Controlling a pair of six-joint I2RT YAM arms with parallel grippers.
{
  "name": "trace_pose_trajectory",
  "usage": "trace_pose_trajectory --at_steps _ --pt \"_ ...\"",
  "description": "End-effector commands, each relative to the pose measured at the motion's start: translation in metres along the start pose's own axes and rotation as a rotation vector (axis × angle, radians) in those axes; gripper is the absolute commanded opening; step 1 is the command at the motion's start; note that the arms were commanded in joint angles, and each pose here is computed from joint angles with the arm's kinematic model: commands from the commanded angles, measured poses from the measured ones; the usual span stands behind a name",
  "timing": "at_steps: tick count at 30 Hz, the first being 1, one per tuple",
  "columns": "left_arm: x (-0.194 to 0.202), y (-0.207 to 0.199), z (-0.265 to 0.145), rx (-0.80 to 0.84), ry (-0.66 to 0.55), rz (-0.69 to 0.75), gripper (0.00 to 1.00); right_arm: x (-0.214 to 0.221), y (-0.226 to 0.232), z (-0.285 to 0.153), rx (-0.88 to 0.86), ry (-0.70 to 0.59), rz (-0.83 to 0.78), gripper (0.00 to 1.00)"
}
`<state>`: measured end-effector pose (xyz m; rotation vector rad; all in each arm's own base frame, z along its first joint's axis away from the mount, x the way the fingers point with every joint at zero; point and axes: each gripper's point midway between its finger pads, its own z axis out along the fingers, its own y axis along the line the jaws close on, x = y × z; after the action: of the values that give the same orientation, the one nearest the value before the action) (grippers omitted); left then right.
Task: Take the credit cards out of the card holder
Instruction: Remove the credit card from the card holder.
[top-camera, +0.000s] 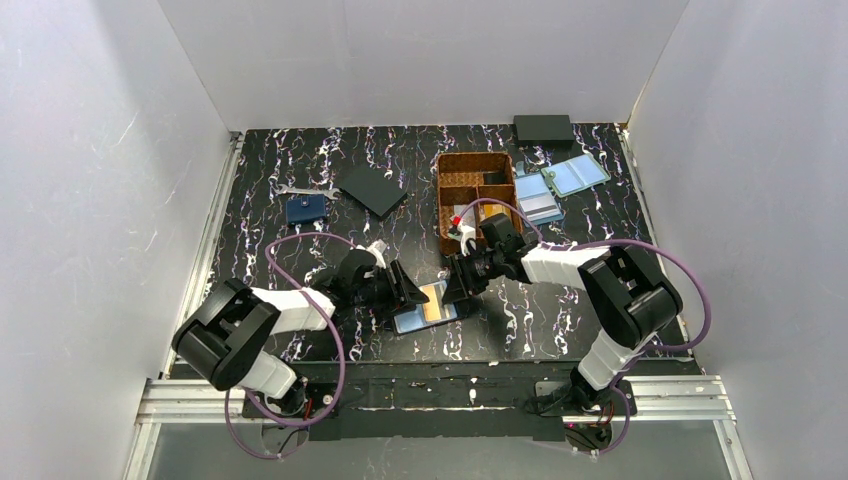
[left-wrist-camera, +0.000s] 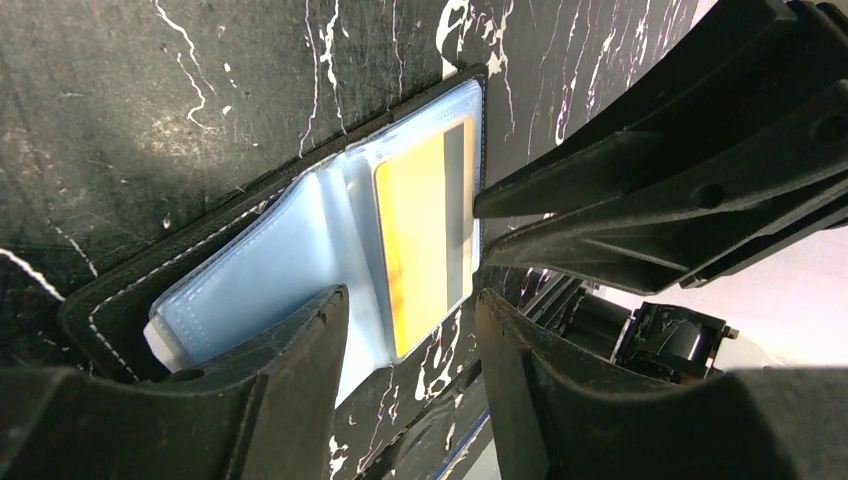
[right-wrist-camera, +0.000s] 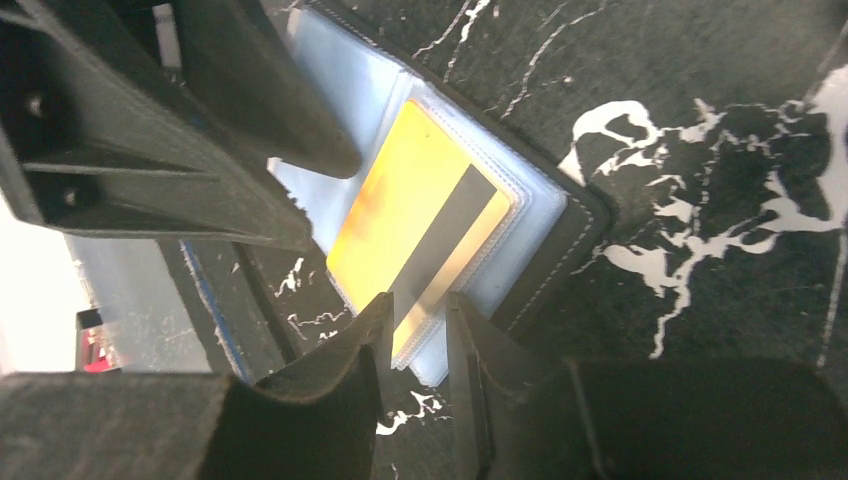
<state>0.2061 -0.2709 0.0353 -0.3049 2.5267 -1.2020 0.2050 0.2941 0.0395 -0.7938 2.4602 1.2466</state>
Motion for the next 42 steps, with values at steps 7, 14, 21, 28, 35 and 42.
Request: trace_pose_trajectory --at_steps 7,14,21,28,35,42 --pt "0.002 0.009 0.010 -0.033 0.015 0.002 0.47 -0.007 0.028 -0.003 -0.147 -0.003 0.023 0.34" --pt "0.004 0.007 0.010 -0.013 0.028 -0.017 0.47 -0.002 0.014 0.002 -0.103 0.021 0.068 0.35" --pt "0.008 0.000 0.012 0.036 0.040 -0.053 0.43 -0.005 0.037 -0.003 -0.229 0.009 0.093 0.34" --pt "0.007 -0.005 0.010 0.064 0.036 -0.061 0.35 -0.008 0.028 -0.004 -0.190 -0.008 0.096 0.33" --pt "0.007 -0.003 0.006 0.064 0.017 -0.065 0.35 -0.007 0.007 -0.002 -0.073 0.001 0.080 0.34" --pt "0.002 -0.020 -0.003 0.118 -0.005 -0.039 0.36 -0.011 0.000 -0.004 -0.027 -0.018 0.056 0.36"
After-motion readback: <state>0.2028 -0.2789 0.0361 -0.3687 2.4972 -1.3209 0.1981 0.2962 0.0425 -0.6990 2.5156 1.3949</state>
